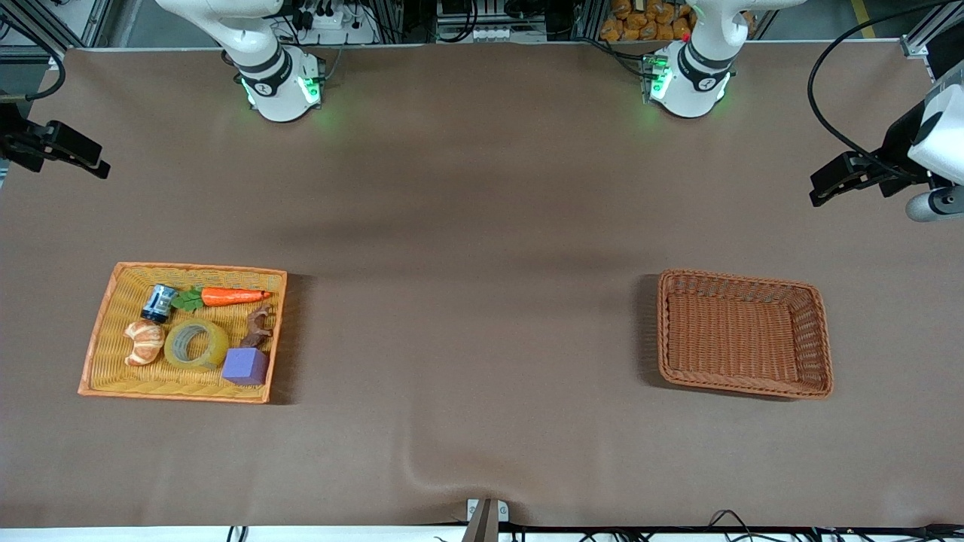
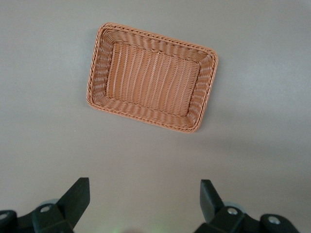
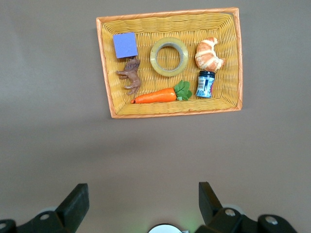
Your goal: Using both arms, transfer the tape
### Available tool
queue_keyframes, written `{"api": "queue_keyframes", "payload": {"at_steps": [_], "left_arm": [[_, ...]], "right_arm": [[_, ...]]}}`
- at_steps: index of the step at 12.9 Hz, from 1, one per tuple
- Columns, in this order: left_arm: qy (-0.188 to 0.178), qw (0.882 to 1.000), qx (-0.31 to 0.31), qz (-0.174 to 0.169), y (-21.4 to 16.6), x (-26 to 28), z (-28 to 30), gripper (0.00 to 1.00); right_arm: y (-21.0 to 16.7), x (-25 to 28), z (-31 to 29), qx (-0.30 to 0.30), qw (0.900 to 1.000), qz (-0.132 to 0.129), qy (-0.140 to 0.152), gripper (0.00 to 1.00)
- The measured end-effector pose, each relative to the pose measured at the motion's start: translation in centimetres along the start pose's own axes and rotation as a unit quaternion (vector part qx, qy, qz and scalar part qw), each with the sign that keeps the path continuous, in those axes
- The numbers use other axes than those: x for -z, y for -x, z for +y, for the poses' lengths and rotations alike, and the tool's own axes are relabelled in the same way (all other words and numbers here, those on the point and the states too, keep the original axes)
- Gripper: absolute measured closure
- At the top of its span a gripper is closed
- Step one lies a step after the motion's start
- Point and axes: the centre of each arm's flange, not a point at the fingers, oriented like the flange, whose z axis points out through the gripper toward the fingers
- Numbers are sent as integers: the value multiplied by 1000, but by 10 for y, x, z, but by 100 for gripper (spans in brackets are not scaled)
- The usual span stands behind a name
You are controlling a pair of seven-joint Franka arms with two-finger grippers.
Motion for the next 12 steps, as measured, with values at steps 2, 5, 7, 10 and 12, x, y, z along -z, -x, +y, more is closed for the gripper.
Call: {"api": "queue_keyframes", "payload": {"at_steps": [2, 5, 7, 10, 12], "left_arm": [[0, 1000, 0, 0, 0, 0, 0, 0], [0, 1000, -1, -3, -1, -3, 1, 0], [-1, 1000, -1, -5, -3, -5, 1, 0], [5, 1000, -6, -12, -10, -18, 9, 0], [17, 1000, -16, -7, -28, -42, 27, 0]], "right_arm": [[-2, -2, 0, 2, 1000, -2, 0, 0], [-4, -6, 0, 5, 1000, -6, 0, 0], [-9, -13, 0, 18, 1000, -14, 1, 0], [-26, -40, 0, 45, 998, -37, 1, 0], [-47, -67, -1, 63, 997, -48, 0, 0]]}}
